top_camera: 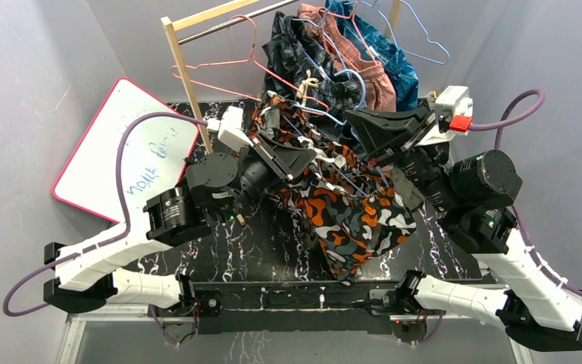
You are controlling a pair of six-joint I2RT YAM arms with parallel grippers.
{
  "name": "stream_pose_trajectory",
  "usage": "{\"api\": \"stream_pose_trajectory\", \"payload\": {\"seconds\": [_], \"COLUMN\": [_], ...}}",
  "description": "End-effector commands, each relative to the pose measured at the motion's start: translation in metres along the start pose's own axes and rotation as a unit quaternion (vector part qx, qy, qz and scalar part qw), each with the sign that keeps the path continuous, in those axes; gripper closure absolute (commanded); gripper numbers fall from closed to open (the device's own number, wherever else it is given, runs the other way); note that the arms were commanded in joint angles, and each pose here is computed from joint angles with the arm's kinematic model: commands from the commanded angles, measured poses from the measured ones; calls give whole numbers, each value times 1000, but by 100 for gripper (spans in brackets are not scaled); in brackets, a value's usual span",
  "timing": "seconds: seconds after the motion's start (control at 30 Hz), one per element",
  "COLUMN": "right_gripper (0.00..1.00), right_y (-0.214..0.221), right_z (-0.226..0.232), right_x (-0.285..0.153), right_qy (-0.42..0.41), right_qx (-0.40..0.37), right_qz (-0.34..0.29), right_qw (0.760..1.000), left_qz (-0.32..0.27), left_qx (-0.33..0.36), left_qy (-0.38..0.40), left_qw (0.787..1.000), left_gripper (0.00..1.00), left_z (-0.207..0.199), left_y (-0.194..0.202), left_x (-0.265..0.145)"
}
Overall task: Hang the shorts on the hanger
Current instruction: Hang the shorts on the hanger.
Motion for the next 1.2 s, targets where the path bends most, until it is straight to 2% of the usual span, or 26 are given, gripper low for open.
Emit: {"api": "stream_pose_trajectory", "payload": {"seconds": [0.0,0.07,0.13,0.27,0.33,0.43,0.47,0.5,0.53,0.73,0.9,0.97,1.17], "right_gripper": [100,100,100,100,100,100,100,100,100,100,100,100,100], "right_y": [-23,-25,-26,-28,-29,-32,-33,-33,-34,-41,-51,-59,-67], "right_z": [1,2,2,3,3,2,0,-1,-2,-6,-17,-25,-36], "right_x": [0,-1,-2,-2,-3,-4,-4,-5,-6,-10,-14,-18,-31], "right_qy": [-2,-5,-7,-9,-10,-6,-2,0,3,11,45,67,97], "right_qx": [3,6,7,8,10,8,6,3,1,-11,-19,-24,-37], "right_qz": [-45,-48,-49,-51,-53,-55,-55,-56,-56,-61,-71,-72,-41], "right_qw": [999,999,999,999,999,998,998,998,998,998,996,995,994], "left_qz": [1,8,6,3,9,24,27,31,34,41,45,31,-79], "left_qx": [1,3,2,4,6,19,25,28,32,54,121,141,176], "left_qy": [15,-1,-10,-17,-17,-6,-1,3,5,28,67,44,-42], "left_qw": [1000,1000,1000,1000,1000,1000,999,999,999,997,989,989,980], "left_gripper": [85,72,65,62,56,32,22,5,2,2,2,2,2], "left_z": [-11,2,12,21,23,21,21,20,21,28,27,41,97], "left_y": [3,13,16,17,20,22,22,21,20,5,-17,-30,-84], "left_x": [9,12,12,10,10,5,2,-2,-6,-41,-79,-93,-134]}}
Point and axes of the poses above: each gripper's point midway between its finger pads, its own x axis out along the fingers, its own z axis along the line the jaws close on, y = z × x, the point moved 2 cm from there along -x, back along the fingers, and after that the axes turned 1 degree about x, right-handed, at the moved point
